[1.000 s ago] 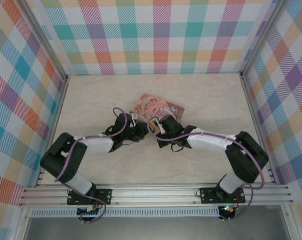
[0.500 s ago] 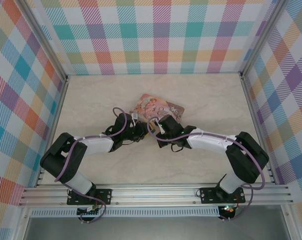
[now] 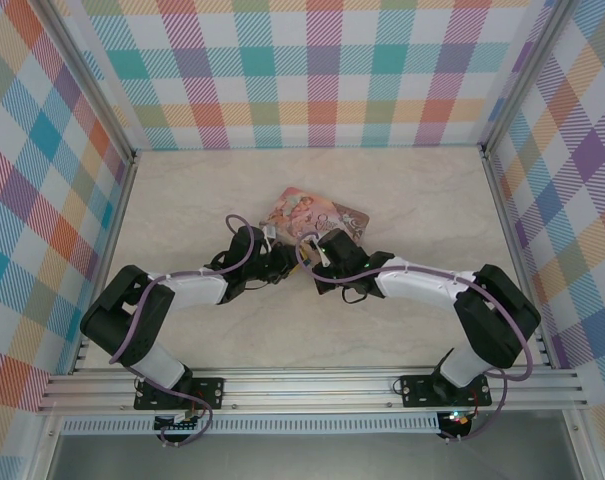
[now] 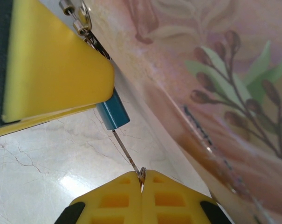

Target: Unlock the padlock with the key

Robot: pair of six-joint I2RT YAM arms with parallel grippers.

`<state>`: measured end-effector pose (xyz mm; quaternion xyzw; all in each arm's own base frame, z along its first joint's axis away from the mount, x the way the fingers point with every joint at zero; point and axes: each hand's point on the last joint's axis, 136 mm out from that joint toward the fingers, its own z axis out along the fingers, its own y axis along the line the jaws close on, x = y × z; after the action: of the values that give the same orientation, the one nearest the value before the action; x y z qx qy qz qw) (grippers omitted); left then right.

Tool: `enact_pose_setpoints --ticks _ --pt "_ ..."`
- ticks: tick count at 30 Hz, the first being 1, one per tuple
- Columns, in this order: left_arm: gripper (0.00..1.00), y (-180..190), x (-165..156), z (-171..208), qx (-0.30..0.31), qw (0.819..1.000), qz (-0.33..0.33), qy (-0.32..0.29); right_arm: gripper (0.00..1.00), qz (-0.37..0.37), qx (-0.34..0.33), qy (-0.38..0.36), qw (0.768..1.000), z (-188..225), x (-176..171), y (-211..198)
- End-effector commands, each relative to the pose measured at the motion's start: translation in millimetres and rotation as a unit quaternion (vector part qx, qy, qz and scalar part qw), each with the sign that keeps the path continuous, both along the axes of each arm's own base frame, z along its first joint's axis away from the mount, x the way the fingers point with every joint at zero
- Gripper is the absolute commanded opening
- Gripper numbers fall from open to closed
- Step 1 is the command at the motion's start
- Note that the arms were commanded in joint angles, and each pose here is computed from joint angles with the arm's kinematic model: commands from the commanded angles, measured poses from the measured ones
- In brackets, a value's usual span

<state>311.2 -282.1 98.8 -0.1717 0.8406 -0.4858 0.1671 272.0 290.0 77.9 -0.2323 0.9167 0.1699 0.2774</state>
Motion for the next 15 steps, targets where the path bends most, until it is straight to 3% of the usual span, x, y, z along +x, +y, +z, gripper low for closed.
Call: enact_pose_setpoints --ticks 1,15 --pt "0.17 -11.3 6.2 23.1 -0.026 0.999 -0.007 -0.028 0.04 -0.004 0.011 -0.015 1.0 10.6 9.6 9.4" --pt "0.17 -11.1 6.1 21.3 -0.025 0.999 -0.006 -0.026 0.04 -0.013 -0.001 -0.009 1.0 4.6 14.0 9.8"
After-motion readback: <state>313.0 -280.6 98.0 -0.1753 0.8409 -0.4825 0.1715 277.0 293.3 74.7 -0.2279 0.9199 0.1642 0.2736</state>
